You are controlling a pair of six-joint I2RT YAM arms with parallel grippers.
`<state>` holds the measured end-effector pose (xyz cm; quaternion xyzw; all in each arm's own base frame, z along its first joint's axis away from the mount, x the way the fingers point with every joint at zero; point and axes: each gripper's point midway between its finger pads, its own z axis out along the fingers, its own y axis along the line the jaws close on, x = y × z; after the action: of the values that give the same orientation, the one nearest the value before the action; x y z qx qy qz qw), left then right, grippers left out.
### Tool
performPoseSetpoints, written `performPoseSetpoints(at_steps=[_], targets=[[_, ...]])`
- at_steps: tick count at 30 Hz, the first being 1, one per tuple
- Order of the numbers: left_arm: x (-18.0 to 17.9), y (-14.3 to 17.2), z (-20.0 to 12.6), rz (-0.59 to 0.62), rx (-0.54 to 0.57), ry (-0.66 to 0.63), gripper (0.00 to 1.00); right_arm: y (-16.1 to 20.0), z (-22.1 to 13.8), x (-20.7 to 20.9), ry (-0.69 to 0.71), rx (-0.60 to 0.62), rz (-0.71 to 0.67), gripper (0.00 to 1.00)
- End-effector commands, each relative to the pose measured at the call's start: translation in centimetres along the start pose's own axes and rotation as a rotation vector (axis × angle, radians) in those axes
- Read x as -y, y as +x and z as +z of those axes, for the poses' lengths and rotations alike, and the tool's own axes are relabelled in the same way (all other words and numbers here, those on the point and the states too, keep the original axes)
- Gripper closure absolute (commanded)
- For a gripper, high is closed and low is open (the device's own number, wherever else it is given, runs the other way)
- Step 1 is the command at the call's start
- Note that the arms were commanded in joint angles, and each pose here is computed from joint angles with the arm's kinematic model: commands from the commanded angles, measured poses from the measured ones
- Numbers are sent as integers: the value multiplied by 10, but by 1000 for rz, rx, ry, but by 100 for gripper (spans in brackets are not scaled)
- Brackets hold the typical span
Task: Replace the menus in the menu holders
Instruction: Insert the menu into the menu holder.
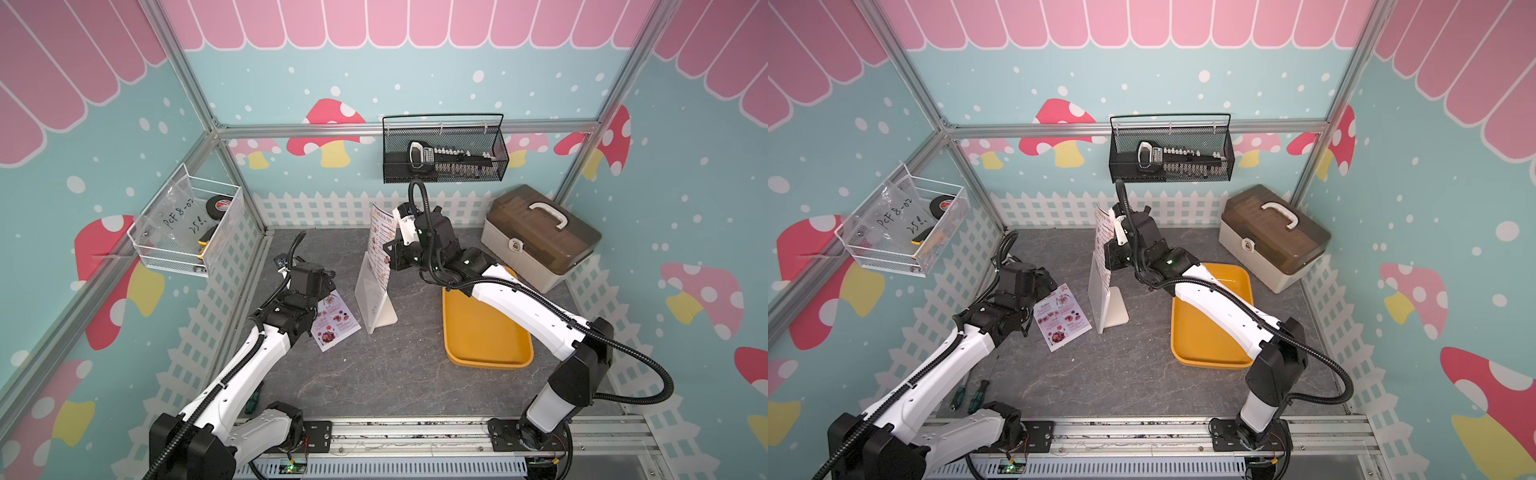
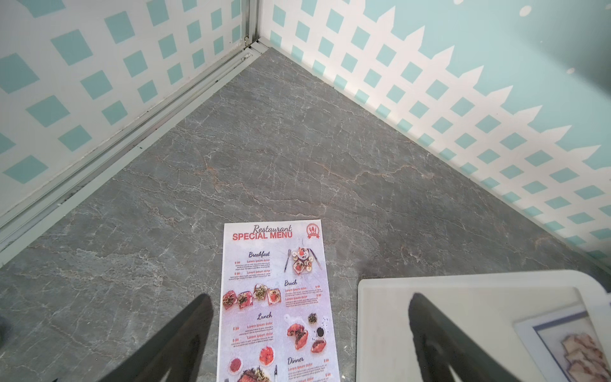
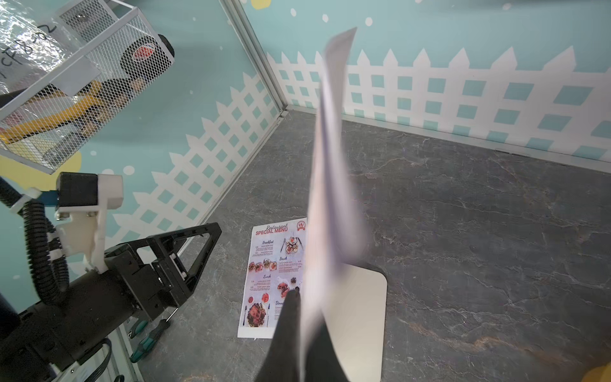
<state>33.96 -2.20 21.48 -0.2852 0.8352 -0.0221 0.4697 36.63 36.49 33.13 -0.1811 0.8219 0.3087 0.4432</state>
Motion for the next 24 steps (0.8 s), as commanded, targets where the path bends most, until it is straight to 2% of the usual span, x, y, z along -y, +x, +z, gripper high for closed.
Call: performPoseSetpoints(at_steps=[1,5,12,24], targets=[[-3,-8,-2,-9,31,-8,7,-11,-8,3,20,41,-15,100],[-2,-9,-3,-9,33,-6,7,-14,-15,3,29,47,-41,100],[-2,-8,-2,-12,30,-5,7,1,-1,4,16,26,-31,100],[1,-12,-3,-12,40,-3,7,-4,-6,5,36,89,-44,100]])
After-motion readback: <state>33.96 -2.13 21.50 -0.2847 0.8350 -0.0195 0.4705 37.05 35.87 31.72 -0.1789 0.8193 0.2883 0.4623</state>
